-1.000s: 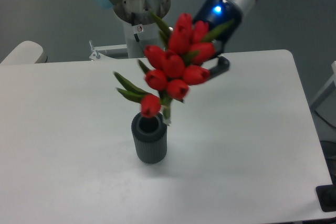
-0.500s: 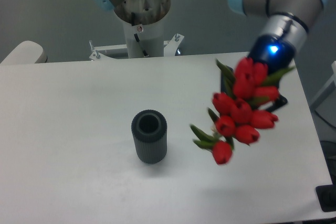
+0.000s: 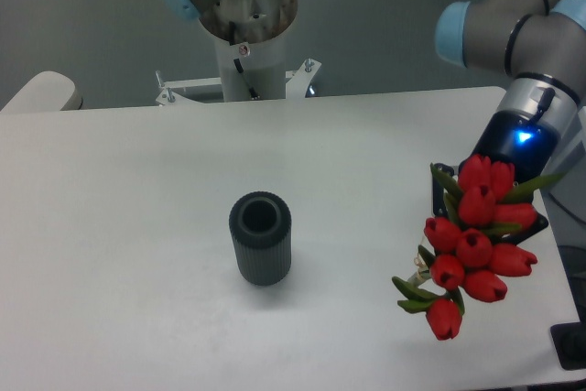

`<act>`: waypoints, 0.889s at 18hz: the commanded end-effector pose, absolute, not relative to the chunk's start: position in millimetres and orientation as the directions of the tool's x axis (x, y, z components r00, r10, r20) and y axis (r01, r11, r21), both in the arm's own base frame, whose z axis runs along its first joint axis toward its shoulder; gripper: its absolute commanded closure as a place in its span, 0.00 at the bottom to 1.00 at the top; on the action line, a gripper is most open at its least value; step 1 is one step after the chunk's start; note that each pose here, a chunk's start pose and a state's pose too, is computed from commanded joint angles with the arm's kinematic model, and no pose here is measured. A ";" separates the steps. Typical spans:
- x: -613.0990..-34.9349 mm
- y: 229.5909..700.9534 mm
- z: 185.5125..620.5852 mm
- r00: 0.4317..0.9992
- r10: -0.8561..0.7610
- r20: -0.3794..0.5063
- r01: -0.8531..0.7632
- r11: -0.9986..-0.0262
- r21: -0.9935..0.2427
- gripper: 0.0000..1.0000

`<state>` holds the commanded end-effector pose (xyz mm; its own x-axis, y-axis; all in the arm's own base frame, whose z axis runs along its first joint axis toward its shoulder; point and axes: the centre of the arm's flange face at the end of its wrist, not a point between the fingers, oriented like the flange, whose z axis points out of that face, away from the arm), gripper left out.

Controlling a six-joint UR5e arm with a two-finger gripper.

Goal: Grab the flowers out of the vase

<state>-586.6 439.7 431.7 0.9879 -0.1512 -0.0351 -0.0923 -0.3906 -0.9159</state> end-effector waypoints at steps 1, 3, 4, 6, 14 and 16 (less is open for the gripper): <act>-586.2 440.4 431.0 0.988 -0.150 -0.035 -0.092 -0.396 -0.914 0.68; -585.8 440.3 432.1 0.988 -0.150 -0.036 -0.094 -0.396 -0.914 0.68; -586.1 440.4 430.3 0.988 -0.150 -0.033 -0.091 -0.396 -0.914 0.68; -586.1 441.5 430.7 0.988 -0.152 -0.035 -0.093 -0.396 -0.914 0.68; -586.5 440.5 426.6 0.988 -0.151 -0.029 -0.087 -0.398 -0.913 0.68; -584.5 440.9 425.7 0.988 -0.153 -0.027 -0.087 -0.399 -0.913 0.68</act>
